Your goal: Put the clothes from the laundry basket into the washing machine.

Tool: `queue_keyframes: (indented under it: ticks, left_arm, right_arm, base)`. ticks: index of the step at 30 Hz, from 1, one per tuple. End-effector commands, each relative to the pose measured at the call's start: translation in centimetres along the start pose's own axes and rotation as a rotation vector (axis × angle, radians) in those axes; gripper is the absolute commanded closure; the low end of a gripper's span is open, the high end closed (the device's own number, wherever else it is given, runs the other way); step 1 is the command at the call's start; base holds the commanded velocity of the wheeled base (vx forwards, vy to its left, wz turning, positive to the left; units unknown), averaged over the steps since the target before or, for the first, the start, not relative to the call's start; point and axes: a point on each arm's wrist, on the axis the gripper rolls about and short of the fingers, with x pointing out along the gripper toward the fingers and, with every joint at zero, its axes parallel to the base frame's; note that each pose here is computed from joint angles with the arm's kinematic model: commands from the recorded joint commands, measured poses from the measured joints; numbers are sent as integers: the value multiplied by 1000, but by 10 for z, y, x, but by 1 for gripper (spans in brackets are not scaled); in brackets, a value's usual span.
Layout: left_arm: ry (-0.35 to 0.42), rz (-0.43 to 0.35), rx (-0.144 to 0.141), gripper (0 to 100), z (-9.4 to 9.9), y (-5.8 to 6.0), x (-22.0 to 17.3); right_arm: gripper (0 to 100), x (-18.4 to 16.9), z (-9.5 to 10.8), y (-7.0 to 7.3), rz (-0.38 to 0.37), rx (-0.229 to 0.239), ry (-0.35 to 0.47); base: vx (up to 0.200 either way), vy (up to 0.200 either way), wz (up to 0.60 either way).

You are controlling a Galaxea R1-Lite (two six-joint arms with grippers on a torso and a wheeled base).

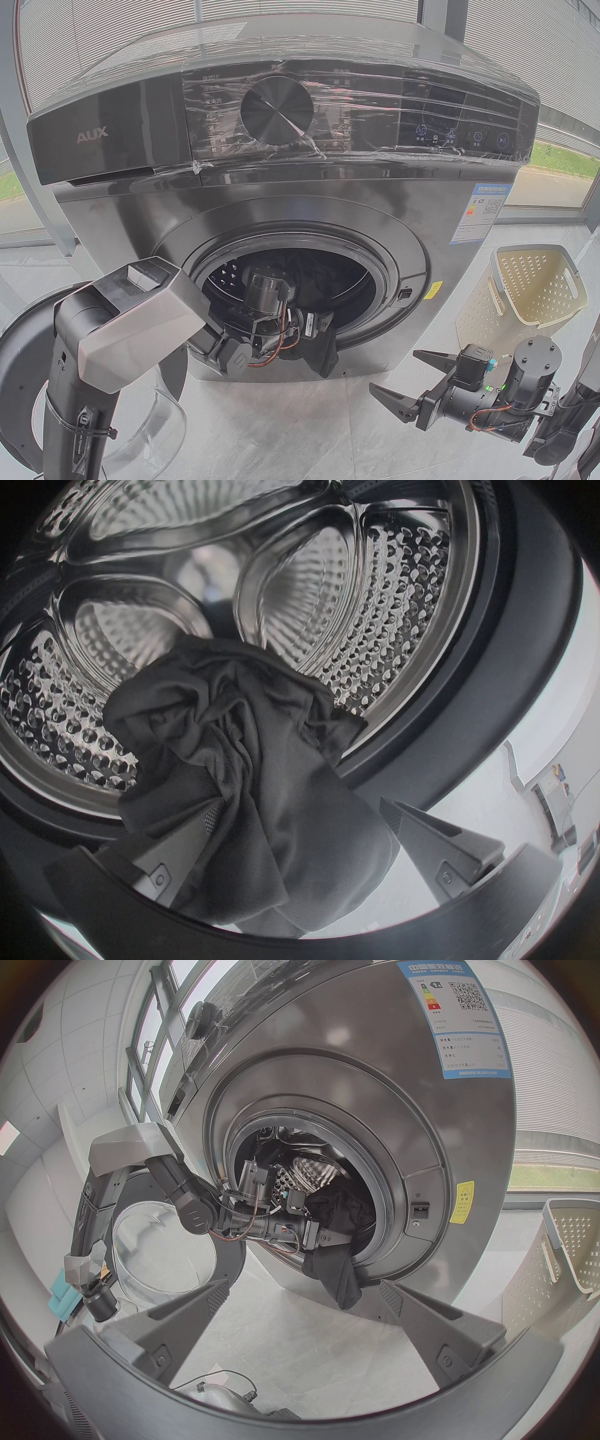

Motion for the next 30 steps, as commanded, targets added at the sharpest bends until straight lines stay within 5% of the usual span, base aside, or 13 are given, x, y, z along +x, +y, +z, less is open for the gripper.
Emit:
queue_keyframes:
  ticks: [1, 6, 7, 14, 19, 24, 30]
  left_arm:
    - [41, 3, 7, 0, -20, 2, 11]
    - [45, 8, 6, 0, -27, 4, 19]
    - [43, 11, 7, 100, -28, 4, 22]
    - [32, 18, 0, 100, -26, 9, 25]
    - [-98, 44, -19, 100, -1, 17, 29]
    - [-334, 154, -73, 100, 47, 39, 40]
    - [-382, 168, -88, 100, 54, 45, 42]
  right_arm:
    - [0, 0, 0, 2, 10, -2, -1]
    - [0, 0, -1, 3, 13, -3, 4]
    - [0, 0, -1, 3, 13, -3, 4]
    - [0, 0, -1, 5, 21, -5, 4]
    - [0, 0, -1, 5, 22, -5, 6]
    - [0, 1, 0, 5, 23, -5, 0]
    - [0, 0, -1, 5, 21, -5, 6]
  base:
    - [0, 0, 0]
    - [0, 0, 0]
    - [0, 0, 0]
    - [0, 0, 0]
    - [0, 0, 0]
    - [0, 0, 0]
    - [0, 0, 0]
